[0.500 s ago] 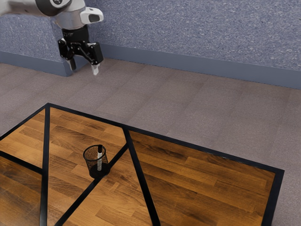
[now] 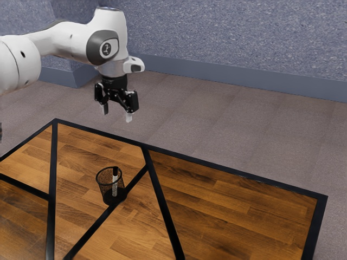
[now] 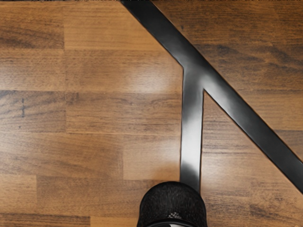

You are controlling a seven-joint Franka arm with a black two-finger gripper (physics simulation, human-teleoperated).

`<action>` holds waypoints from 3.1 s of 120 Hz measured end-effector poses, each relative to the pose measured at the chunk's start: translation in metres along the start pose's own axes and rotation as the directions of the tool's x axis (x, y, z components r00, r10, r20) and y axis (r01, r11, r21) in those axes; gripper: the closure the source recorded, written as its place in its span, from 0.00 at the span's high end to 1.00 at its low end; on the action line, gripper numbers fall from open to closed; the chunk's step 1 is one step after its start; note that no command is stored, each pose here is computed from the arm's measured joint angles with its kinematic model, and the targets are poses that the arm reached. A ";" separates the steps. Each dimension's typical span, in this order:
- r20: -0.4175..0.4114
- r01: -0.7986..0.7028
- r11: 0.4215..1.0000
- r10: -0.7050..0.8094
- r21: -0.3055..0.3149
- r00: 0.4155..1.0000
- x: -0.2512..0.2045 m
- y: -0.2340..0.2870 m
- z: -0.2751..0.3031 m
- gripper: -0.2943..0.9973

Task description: Take the marker out of the pen holder and place it to the left of the pen holder.

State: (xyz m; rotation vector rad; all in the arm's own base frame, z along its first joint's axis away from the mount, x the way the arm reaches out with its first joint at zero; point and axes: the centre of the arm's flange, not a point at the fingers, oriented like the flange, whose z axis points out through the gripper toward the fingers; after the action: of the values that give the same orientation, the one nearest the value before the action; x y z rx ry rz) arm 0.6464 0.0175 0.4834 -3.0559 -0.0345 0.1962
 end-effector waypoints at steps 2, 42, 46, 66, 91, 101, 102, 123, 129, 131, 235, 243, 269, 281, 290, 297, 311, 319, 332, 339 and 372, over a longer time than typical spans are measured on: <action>0.002 0.000 1.000 0.000 0.001 1.000 0.004 0.000 0.007 0.77; -0.043 -0.002 1.000 0.001 -0.028 0.999 -0.018 0.012 0.091 0.77; -0.055 -0.004 1.000 0.002 -0.031 0.999 -0.022 0.015 0.094 0.77; -0.091 -0.017 0.999 0.013 -0.037 0.996 -0.049 0.026 0.108 0.77; -0.092 -0.025 0.999 0.022 -0.039 0.996 -0.075 0.033 0.136 0.77; -0.096 -0.033 0.999 0.029 -0.036 0.995 -0.071 0.037 0.140 0.77; -0.097 -0.034 0.999 0.030 -0.036 0.995 -0.072 0.038 0.140 0.77; -0.089 -0.041 0.999 0.038 -0.035 0.995 -0.083 0.042 0.135 0.77; -0.082 -0.039 0.999 0.036 -0.034 0.996 -0.085 0.041 0.135 0.77; -0.079 -0.039 0.999 0.036 -0.034 0.996 -0.086 0.041 0.135 0.77; -0.049 -0.029 1.000 0.029 -0.011 0.998 -0.095 0.039 0.131 0.18; -0.069 -0.026 1.000 0.026 -0.005 0.997 -0.099 0.038 0.115 0.17; -0.087 -0.008 1.000 0.010 0.030 0.996 -0.090 0.028 0.028 0.16; -0.001 0.005 0.998 -0.005 0.064 1.000 -0.080 0.019 0.016 0.16; 0.141 0.090 0.990 -0.105 0.109 0.984 -0.054 -0.033 0.049 0.16; 0.245 0.144 0.979 -0.177 0.147 0.953 -0.040 -0.072 0.073 0.16; 0.419 0.149 0.964 -0.231 0.219 0.878 -0.024 -0.093 0.123 0.16; 0.505 0.142 0.957 -0.255 0.251 0.824 -0.014 -0.100 0.159 0.16; 0.607 0.138 0.951 -0.284 0.277 0.742 -0.008 -0.113 0.204 0.16; 0.645 0.135 0.950 -0.292 0.282 0.706 -0.009 -0.118 0.222 0.16; 0.716 0.127 0.959 -0.274 0.253 0.642 -0.014 -0.121 0.245 0.41</action>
State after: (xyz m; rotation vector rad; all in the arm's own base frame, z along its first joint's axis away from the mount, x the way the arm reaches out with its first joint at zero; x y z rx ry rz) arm 0.5994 0.1568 0.2530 -2.5249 -0.3823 1.3425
